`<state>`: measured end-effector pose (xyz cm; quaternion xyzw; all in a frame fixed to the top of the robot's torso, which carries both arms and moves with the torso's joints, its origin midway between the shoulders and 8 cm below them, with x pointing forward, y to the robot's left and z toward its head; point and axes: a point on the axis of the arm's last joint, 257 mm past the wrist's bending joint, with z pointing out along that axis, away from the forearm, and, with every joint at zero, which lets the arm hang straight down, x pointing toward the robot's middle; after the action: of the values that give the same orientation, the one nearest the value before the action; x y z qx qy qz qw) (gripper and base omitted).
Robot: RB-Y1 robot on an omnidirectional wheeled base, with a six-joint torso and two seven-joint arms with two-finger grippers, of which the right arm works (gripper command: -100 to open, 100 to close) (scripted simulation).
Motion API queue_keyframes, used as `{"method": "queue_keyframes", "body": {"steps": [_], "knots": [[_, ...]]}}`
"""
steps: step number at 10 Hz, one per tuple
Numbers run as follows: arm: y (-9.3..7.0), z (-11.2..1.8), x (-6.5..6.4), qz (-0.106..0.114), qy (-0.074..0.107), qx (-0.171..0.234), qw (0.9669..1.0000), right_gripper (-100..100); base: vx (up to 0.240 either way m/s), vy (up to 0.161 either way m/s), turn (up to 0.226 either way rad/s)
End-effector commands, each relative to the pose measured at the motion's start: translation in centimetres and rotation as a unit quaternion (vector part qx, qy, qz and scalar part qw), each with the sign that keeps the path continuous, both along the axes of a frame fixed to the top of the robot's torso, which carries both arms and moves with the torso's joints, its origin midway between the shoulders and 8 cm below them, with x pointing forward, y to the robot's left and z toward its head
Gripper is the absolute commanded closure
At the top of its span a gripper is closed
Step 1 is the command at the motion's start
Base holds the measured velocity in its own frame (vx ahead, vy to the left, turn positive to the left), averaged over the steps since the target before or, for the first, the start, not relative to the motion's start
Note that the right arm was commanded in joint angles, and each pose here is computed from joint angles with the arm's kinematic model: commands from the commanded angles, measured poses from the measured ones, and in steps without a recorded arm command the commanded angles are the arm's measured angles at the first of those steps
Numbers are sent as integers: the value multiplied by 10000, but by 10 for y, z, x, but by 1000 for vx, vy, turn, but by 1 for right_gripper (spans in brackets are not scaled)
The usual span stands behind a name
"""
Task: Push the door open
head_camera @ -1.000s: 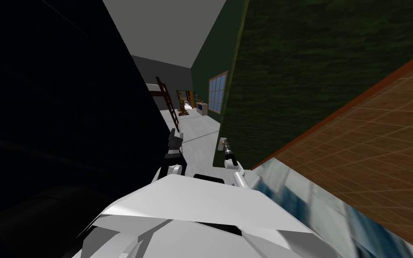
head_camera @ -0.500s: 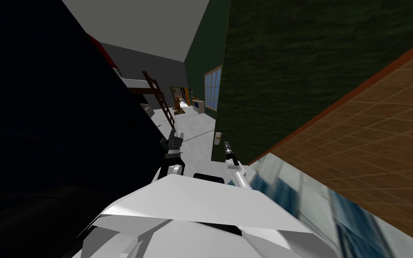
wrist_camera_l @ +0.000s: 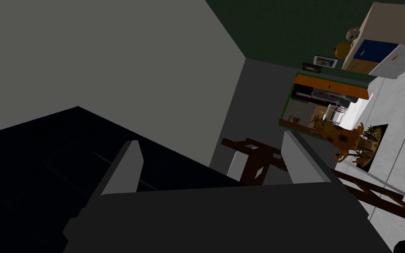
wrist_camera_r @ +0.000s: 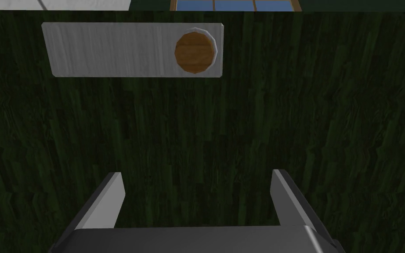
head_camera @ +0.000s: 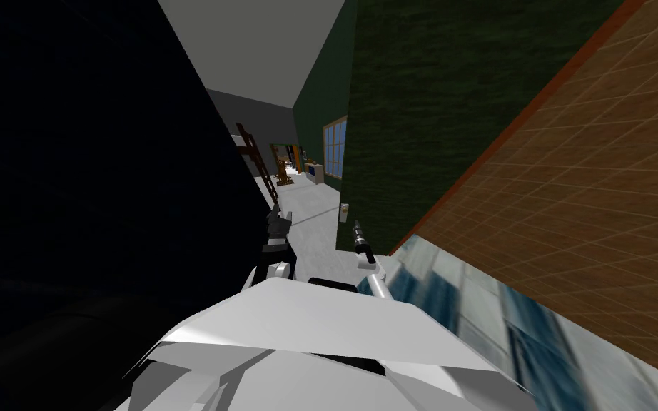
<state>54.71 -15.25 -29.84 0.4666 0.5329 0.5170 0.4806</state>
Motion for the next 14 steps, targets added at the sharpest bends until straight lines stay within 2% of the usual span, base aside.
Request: {"method": "queue_keyframes", "body": {"steps": [1,2,3,7,10,14], "knots": [[13,2,-1,22,-2,116,9999,-100,-142,114,-25],[7,0,-1,12,1,73,10000,-100,-51,58,-10],[-6,-1,0,-17,-17,-77,10000,-100,108,-49,31],[-20,-1,2,-71,-52,-228,9997,-100,227,-22,24],[-18,0,2,-95,-71,-189,9998,-100,203,50,18],[4,2,2,-102,-82,73,9999,-100,177,85,14]]}}
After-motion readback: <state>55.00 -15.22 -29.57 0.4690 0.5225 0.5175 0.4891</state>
